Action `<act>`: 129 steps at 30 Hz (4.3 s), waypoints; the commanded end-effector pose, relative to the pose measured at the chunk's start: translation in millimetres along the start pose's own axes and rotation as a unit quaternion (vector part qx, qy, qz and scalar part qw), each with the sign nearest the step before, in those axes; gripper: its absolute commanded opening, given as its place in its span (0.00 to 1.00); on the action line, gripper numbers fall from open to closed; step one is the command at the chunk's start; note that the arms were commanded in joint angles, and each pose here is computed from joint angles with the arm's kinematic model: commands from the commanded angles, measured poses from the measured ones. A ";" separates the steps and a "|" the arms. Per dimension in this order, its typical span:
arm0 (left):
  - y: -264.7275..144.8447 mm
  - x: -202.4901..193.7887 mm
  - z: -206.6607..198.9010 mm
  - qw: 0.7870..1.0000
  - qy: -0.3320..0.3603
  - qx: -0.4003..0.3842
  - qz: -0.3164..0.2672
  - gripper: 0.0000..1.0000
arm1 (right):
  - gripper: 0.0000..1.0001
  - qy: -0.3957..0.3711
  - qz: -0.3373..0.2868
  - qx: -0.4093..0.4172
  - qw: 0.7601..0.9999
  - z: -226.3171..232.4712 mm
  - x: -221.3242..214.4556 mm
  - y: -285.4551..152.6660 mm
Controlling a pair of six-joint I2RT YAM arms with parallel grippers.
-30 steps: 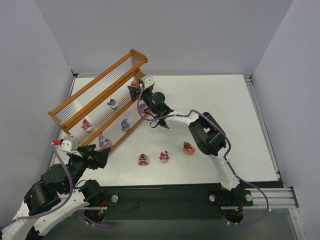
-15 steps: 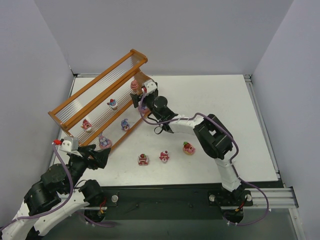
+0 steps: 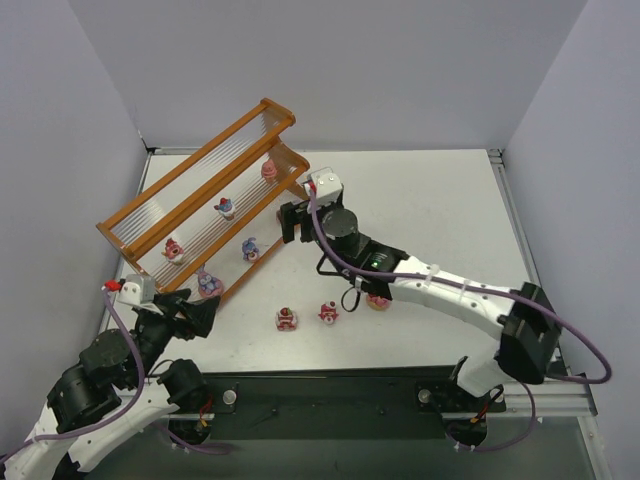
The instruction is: Place and organize the plastic toys onto the shelf
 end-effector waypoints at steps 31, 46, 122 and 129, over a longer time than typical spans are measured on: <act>0.8 1.2 1.2 1.000 0.001 0.011 -0.003 0.86 | 0.77 0.109 0.206 -0.156 0.960 -4.6 -171.5 -125.1; 1.2 1.1 1.0 1.000 0.001 0.012 -0.002 0.86 | 0.66 0.102 0.193 -0.222 0.950 -19.8 -202.1 -125.2; 8.2 47.5 -13.8 0.999 0.045 -0.002 -0.008 0.86 | 0.00 -0.058 0.067 0.252 0.964 52.8 101.6 24.7; 0.4 74.3 -22.0 0.998 0.042 -0.043 -0.015 0.86 | 0.00 -0.034 0.090 0.273 0.957 56.9 92.7 -27.3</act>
Point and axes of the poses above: each gripper's point midway between its finger pads, its own y axis out along the fingers, its own z axis along the line the jaws close on, x = y × z, the point moved 10 cm from there along -y, back along the fingers, and after that the axes turned 12 degrees about y, right-handed, at the moved point
